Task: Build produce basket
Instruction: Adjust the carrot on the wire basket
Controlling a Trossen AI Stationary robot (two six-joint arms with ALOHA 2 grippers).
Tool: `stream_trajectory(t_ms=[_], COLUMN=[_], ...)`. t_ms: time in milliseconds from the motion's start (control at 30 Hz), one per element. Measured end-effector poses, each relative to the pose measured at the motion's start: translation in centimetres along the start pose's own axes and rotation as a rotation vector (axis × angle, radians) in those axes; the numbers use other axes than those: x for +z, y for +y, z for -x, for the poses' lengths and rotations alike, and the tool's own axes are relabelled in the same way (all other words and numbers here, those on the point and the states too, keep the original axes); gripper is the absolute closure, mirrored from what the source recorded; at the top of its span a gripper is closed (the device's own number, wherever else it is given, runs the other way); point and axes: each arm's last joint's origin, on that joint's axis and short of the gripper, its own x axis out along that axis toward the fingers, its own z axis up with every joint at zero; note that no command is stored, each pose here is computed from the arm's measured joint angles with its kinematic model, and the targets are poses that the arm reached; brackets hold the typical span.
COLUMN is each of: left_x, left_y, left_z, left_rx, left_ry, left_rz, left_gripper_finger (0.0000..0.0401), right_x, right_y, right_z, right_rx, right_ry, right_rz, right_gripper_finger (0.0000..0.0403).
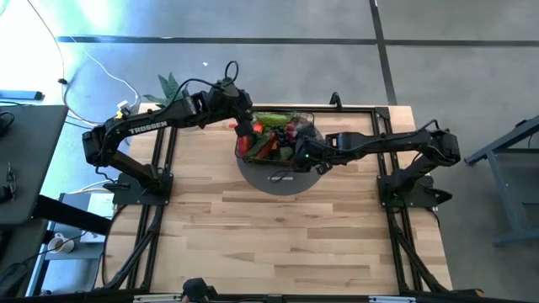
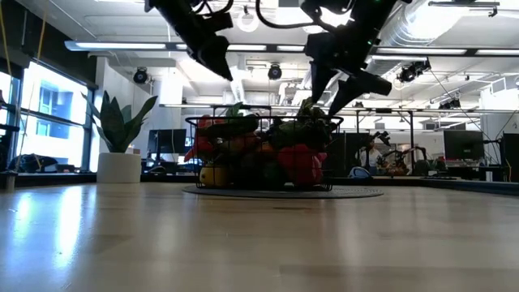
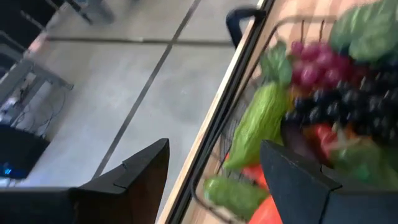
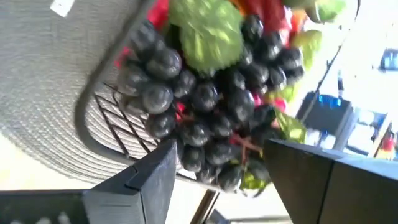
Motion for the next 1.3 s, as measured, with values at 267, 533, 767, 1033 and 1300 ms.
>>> stream_trajectory(t_ms=[267, 533, 767, 1033, 1300], left_x=[-1.8, -3.6, -5.9, -8.4, -9.8], left_y=[-0.5, 0.9, 3.3, 3.0, 2.5], left_z=[0.2, 0.1, -0.4, -1.3, -2.1], left_rx=[-0.04, 0.062, -0.053, -0.283, -0.371], left_ry=[0.186, 0.344, 0.442, 0.463, 0.413], left_rz=[0.022, 0.149, 0.407, 0.306, 0.097], left_gripper_finger=[0.016, 0.016, 0.016, 0.016, 0.016], right_x=[-0.9, -1.1, -1.4, -1.6, -1.7], right_y=[0.2, -0.5, -2.7, -4.9, -5.5], right_z=[0.2, 0.4, 1.9, 3.3, 3.6], right_rx=[-0.084, -0.131, -0.17, -0.162, -0.177], right_ry=[0.163, 0.164, 0.146, 0.083, 0.068], right_rz=[-0.191, -0.502, -0.769, -0.863, -0.947], right_gripper_finger=[0.0183, 0.0183, 0.0183, 0.0183, 0.0183])
